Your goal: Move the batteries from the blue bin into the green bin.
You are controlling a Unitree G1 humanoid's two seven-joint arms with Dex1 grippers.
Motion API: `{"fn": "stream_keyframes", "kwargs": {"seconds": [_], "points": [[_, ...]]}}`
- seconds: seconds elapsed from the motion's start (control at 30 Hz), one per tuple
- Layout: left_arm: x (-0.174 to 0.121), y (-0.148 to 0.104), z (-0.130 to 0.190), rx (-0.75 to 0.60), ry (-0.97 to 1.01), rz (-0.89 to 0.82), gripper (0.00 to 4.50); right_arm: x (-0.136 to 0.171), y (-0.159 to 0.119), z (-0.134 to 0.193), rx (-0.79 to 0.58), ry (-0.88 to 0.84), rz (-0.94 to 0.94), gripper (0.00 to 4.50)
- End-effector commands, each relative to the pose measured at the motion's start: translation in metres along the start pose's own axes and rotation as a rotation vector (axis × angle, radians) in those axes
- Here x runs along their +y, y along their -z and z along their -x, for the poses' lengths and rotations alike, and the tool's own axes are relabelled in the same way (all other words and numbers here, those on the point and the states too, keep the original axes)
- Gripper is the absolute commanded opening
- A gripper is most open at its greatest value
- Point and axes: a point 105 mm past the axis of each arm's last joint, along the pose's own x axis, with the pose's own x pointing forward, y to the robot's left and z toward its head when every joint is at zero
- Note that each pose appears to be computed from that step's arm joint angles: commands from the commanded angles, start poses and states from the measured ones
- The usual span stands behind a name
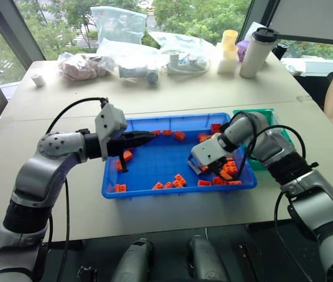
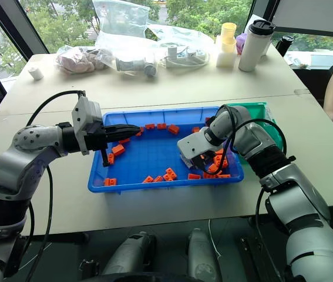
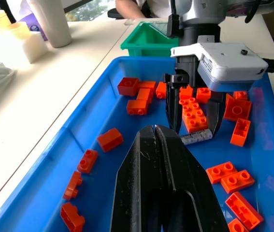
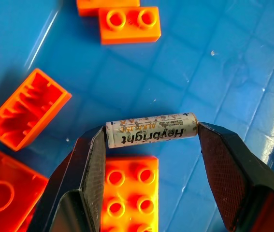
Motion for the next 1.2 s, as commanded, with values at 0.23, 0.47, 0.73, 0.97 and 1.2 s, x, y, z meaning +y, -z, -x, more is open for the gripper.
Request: {"fn": "stream_keyframes", "kwargs": {"seconds": [0.23, 0.47, 0.73, 0.97, 1.2], "points": [[0.001, -0.011, -0.002, -0.044, 0.017, -0.033, 0.0, -0.018, 0.043, 0.152, 0.141, 0.569, -0.309, 2.28], [0.005, -0.011, -0.01, -0.061, 0.059, -0.038, 0.0, 0.021, 0.078, 0.174, 0.235, 0.641, -0.494, 2.28], [0.009, -0.009, -0.018, -0.06, 0.098, -0.058, 0.0, 0.035, 0.091, 0.163, 0.208, 0.662, -0.612, 4.41], [0.01, -0.013, -0.012, -0.055, 0.109, -0.06, 0.0, 0.024, 0.05, 0.172, 0.036, 0.713, -0.562, 4.41], [0.01, -0.014, 0.0, -0.027, 0.112, -0.045, 0.0, 0.028, -0.014, 0.152, -0.197, 0.633, -0.52, 4.41]]}}
